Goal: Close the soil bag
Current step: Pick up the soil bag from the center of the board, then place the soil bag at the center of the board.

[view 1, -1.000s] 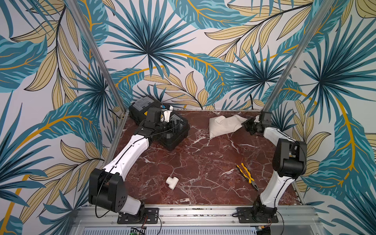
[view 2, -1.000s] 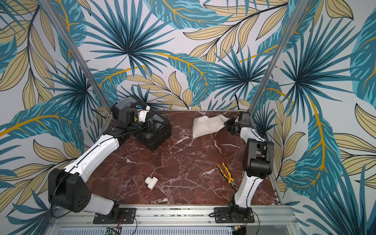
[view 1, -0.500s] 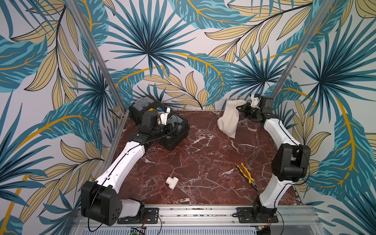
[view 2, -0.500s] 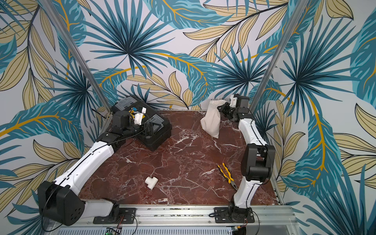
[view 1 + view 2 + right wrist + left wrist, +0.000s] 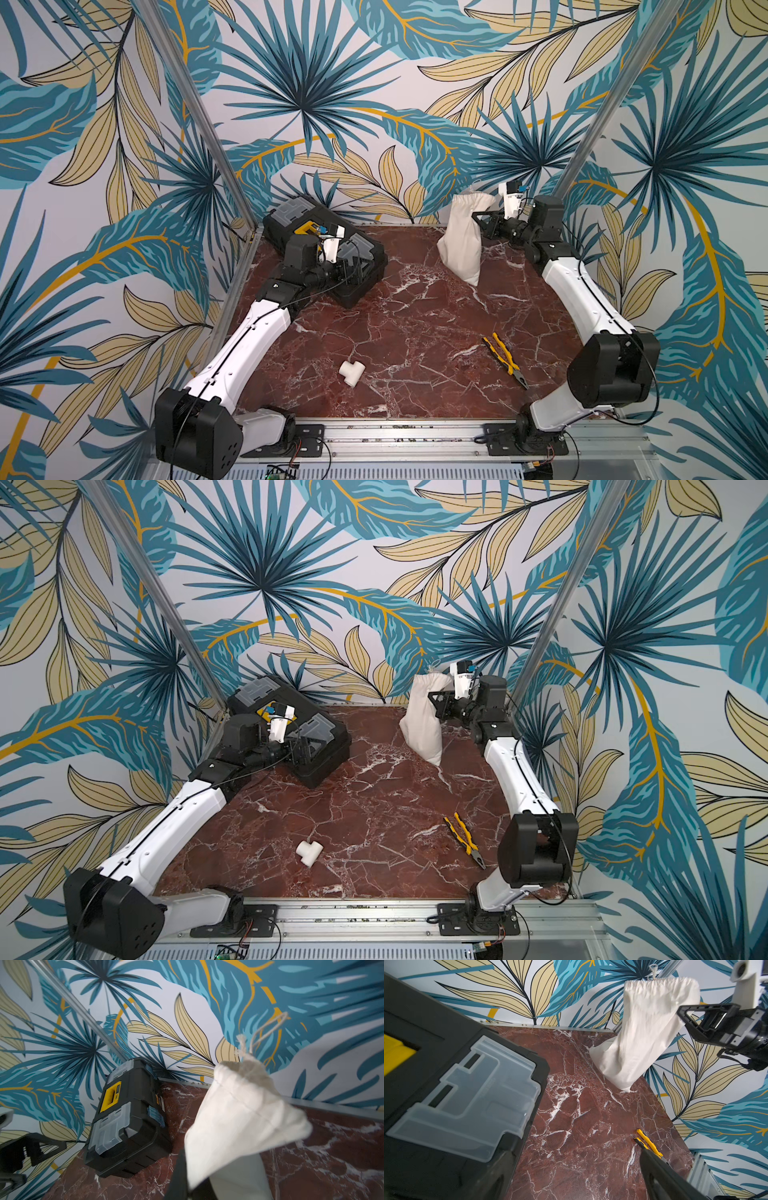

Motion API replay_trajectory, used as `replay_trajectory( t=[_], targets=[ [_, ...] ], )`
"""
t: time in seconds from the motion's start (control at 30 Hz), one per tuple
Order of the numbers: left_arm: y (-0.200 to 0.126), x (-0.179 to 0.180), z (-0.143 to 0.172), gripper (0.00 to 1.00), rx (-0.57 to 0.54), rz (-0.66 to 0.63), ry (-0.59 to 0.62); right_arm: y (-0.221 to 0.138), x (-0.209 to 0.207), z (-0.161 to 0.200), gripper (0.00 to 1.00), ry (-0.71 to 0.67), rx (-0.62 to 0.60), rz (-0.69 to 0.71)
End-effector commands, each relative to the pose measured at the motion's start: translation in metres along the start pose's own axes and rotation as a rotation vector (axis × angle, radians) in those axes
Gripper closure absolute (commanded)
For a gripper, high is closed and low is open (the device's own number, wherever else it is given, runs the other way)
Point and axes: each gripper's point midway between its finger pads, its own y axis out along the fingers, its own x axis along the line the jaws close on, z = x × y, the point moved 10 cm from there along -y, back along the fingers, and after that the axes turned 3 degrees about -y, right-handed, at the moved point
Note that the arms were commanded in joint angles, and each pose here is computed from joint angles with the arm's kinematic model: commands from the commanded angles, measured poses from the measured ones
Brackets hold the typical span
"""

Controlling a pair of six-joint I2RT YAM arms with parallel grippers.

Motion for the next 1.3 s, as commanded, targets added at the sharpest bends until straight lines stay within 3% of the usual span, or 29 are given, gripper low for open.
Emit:
replay_trajectory(
  t=[0.0, 0.2, 0.47, 1.27],
  targets=[
    [-0.005, -0.002, 0.004, 0.0, -0.001, 0.0, -0.003, -0.009, 0.028, -0.022, 1.0, -0.206, -0.143, -0.179],
    [-0.006, -0.003, 0.002, 0.0, -0.008, 0.008, -0.011, -0.006, 0.063, -0.03, 1.0, -0.287, -0.164, -0.321],
    [-0.007, -0.002, 0.008, 0.0, 0.008, 0.016, -0.04, -0.019, 0.082, -0.038, 1.0, -0.305, -0.206, -0.401],
    [-0.021, -0.004, 0.016, 0.0, -0.018, 0.011, -0.044, 0.006, 0.147, 0.027, 1.0, -0.372, 0.038, -0.668]
  ],
)
